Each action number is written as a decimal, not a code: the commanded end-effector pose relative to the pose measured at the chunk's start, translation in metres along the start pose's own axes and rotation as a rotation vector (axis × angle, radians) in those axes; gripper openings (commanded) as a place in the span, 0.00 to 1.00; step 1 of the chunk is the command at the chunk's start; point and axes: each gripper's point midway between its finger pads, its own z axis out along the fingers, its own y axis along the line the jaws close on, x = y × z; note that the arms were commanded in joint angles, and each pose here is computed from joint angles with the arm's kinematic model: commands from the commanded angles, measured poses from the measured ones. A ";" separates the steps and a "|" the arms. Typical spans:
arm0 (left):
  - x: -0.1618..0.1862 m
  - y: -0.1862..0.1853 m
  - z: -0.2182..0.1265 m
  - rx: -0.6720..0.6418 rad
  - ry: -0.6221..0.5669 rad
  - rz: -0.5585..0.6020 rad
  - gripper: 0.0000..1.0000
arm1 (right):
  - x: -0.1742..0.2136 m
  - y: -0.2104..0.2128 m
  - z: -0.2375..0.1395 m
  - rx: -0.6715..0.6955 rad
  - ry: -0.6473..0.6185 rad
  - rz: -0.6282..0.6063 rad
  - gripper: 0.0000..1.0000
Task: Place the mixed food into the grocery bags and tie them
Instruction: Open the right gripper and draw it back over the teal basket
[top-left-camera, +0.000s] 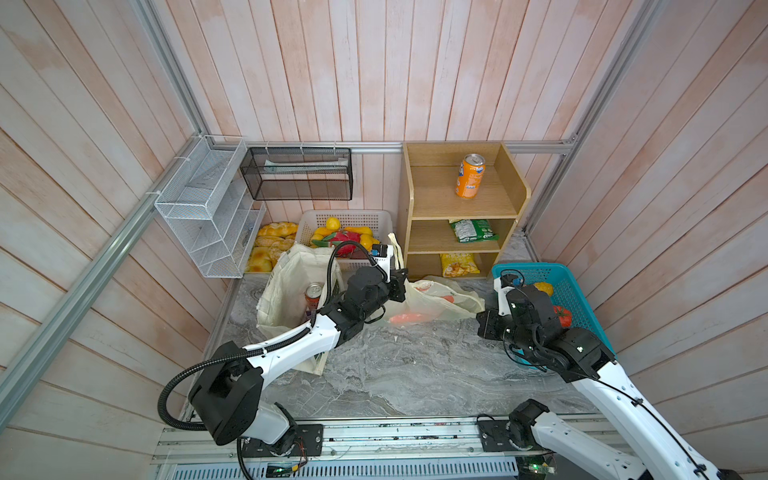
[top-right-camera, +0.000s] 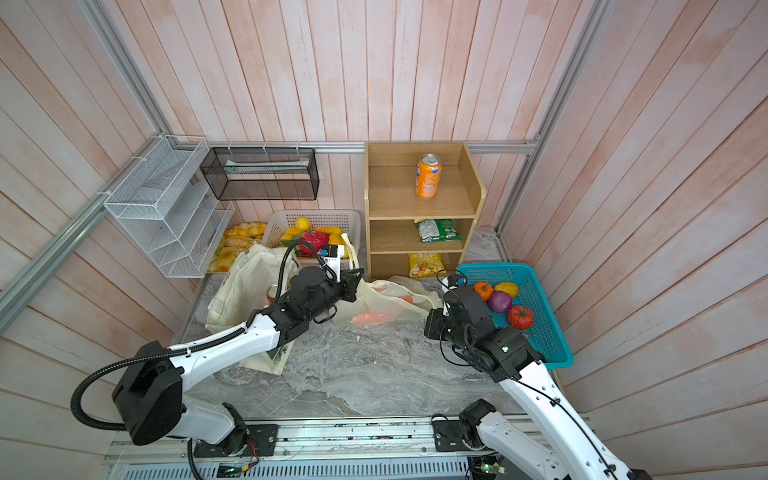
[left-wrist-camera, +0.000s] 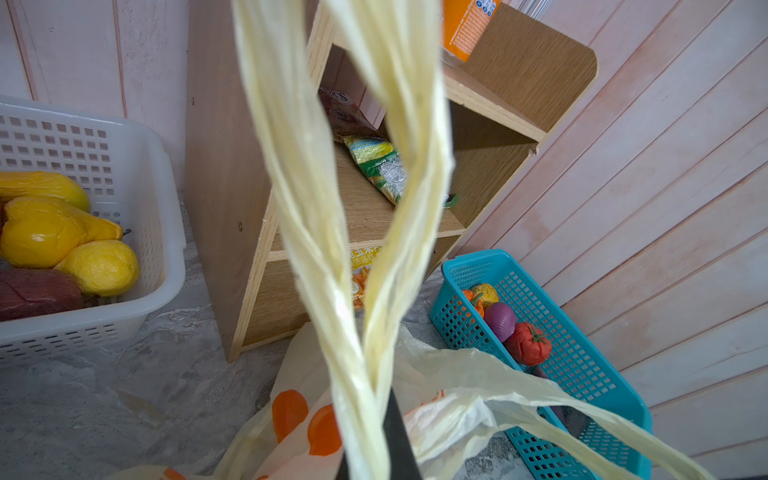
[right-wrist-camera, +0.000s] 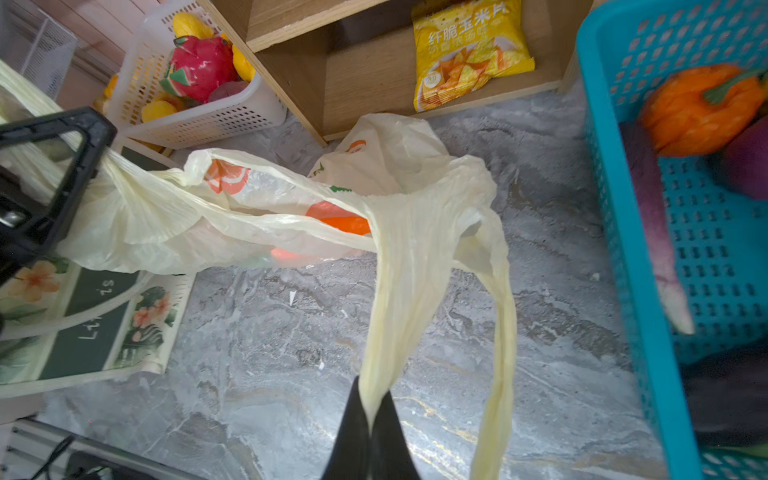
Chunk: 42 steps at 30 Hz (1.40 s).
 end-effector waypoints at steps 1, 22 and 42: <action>-0.016 -0.005 -0.012 0.012 -0.031 0.012 0.00 | -0.049 0.014 -0.026 0.008 -0.130 -0.054 0.00; 0.013 -0.042 0.013 0.241 0.193 0.098 0.00 | -0.101 0.045 -0.006 -0.075 -0.165 -0.115 0.00; 0.024 0.035 0.037 0.115 0.245 -0.024 0.00 | -0.112 0.023 -0.011 -0.104 -0.213 -0.063 0.72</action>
